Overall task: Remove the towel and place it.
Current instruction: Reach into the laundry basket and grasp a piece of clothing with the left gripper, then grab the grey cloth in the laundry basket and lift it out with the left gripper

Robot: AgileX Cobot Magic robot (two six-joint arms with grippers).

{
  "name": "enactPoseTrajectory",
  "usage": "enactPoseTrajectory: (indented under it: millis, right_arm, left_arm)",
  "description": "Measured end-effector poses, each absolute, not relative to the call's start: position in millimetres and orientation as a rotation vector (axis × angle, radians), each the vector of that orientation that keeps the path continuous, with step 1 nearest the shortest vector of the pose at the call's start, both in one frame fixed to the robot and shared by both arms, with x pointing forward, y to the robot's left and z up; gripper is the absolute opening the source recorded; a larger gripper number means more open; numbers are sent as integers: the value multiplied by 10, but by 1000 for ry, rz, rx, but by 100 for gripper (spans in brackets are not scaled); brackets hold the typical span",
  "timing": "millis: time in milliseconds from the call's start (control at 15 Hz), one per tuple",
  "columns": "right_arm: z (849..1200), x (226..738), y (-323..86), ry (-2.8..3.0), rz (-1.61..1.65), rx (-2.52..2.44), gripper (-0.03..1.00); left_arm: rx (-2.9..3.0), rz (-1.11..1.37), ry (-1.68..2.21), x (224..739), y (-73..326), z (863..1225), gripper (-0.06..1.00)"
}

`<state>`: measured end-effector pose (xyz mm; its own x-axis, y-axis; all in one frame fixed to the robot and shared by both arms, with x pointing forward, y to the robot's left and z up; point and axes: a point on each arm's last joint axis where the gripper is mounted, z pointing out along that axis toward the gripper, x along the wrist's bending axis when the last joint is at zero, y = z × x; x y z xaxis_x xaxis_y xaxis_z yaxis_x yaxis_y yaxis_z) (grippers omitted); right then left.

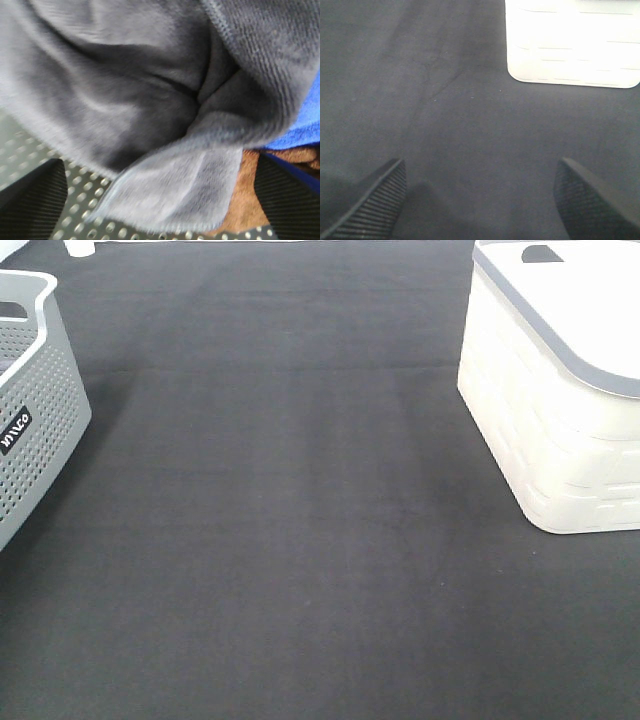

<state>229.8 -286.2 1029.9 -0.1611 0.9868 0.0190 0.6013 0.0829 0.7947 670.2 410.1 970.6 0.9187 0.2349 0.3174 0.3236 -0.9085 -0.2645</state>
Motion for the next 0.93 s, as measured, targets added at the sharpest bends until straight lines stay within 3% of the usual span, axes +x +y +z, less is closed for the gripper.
enactPoseTrajectory:
  millis: [133,267,600,733,933]
  right_arm:
    - [10299,2298,-2861,1823,921,1565,78]
    - [10299,2298,-2861,1823,921,1565,78]
    - [10299,2298,-2860,1824,923,1565,78]
    - [10299,2298,-2860,1824,923,1565,78]
    - [10299,2298,-2860,1824,923,1565,78]
  left_arm:
    - [-2768,-388,-405,6726,4110,9611,90]
    - [-2770,-381,-420,6740,4129,9541,80]
    - [-2762,-389,-462,6737,4145,9543,26]
    - [-2755,-361,-467,6712,4149,9562,19]
    - [-2743,-352,-529,6667,4148,9654,18]
